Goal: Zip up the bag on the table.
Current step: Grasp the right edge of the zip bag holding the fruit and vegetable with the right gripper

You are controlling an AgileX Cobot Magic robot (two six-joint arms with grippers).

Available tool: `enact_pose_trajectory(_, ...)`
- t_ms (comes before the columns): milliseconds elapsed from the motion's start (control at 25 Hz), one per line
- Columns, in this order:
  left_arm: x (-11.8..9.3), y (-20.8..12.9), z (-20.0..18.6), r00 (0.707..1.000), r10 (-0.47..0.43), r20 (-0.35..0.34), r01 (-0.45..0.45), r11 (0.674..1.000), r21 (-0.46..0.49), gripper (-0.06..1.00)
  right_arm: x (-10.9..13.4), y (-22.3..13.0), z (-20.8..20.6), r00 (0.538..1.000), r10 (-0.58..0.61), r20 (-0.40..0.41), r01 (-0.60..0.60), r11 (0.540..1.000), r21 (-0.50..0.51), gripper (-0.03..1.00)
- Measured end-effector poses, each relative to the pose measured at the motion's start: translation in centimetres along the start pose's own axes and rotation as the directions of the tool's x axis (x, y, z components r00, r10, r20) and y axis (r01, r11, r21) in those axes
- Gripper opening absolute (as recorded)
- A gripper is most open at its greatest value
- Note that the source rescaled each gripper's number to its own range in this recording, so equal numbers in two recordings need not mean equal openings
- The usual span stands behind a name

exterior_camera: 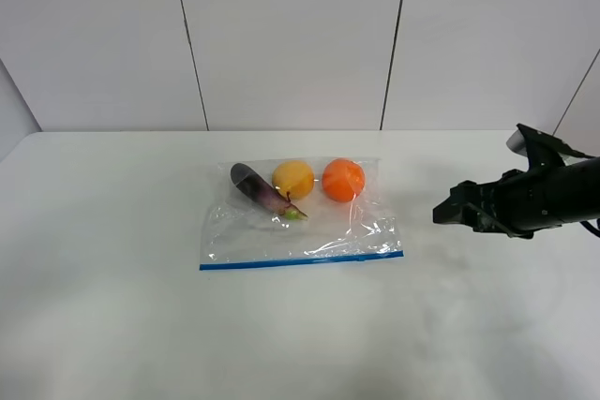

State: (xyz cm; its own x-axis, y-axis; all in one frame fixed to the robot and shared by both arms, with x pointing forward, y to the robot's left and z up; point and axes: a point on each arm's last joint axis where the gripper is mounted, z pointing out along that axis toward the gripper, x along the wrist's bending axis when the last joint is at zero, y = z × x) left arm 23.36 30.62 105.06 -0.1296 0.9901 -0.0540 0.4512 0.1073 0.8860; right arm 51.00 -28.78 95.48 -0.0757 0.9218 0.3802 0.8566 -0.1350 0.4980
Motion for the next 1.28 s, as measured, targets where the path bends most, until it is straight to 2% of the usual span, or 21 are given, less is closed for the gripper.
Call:
enact_pose_trajectory(240,0.0,0.0,0.0,1.000,0.000,0.000,0.000,1.000,0.000,1.00,0.0,-0.1,0.1,1.000,0.010,-0.008,-0.009,1.000,0.006,0.98)
enact_pose_trajectory(480,0.0,0.0,0.0,1.000,0.000,0.000,0.000,1.000,0.000,1.00,-0.7,-0.7,2.0,0.999,0.030,-0.024,-0.028,0.997,0.068,0.98)
enact_pose_trajectory(680,0.0,0.0,0.0,1.000,0.000,0.000,0.000,1.000,0.000,1.00,-1.1,-1.3,3.9,0.996,0.050,-0.075,-0.043,0.994,0.101,0.98)
enact_pose_trajectory(880,0.0,0.0,0.0,1.000,0.000,0.000,0.000,1.000,0.000,1.00,-1.2,-1.7,5.7,0.984,0.061,-0.166,-0.043,0.992,0.115,0.98)
enact_pose_trajectory(1120,0.0,0.0,0.0,1.000,0.000,0.000,0.000,1.000,0.000,1.00,-1.9,-2.7,7.7,0.979,0.082,-0.187,-0.055,0.987,0.148,0.98)
enact_pose_trajectory(1280,0.0,0.0,0.0,1.000,0.000,0.000,0.000,1.000,0.000,1.00,-2.2,-2.7,8.2,0.979,0.070,-0.193,-0.045,0.990,0.131,0.98)
